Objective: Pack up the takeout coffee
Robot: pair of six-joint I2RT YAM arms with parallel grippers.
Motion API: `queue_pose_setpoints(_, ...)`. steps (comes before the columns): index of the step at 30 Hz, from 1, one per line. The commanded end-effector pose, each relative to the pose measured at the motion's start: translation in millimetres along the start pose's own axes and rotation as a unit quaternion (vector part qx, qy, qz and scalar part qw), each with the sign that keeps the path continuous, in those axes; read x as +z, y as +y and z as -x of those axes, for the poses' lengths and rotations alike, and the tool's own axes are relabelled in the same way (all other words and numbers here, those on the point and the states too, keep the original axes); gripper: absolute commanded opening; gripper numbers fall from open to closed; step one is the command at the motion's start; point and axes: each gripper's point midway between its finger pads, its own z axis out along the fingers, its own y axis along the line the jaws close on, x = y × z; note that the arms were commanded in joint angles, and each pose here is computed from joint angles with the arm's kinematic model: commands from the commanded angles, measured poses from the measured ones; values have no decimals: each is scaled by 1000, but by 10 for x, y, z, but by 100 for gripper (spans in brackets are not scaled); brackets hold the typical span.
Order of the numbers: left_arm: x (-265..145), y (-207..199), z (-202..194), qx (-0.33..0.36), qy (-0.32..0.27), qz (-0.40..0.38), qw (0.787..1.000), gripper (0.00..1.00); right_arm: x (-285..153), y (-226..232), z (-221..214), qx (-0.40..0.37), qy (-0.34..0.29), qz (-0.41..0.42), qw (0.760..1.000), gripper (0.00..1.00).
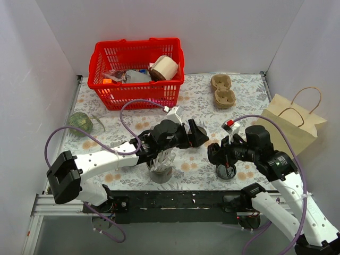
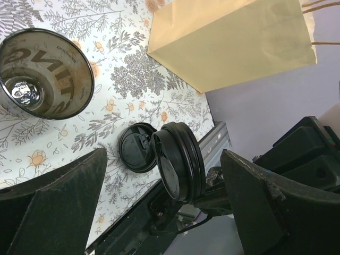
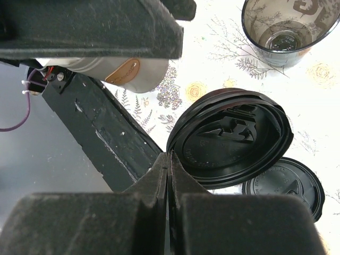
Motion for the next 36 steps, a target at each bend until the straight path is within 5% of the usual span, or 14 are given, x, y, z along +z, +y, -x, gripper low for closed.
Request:
queue_pose_setpoints(1, 31, -164, 28, -14, 4, -23, 1000, 88, 17, -58, 81, -35, -7, -9, 999, 1)
queue_pose_setpoints(16, 251, -76, -359, -21, 83, -31, 996, 79, 34, -130, 62, -47, -3, -22, 999, 1)
queue_pose_setpoints(36, 528, 16, -735, -53, 155, -36, 986, 45, 105, -462, -149, 33, 26, -110, 993, 1)
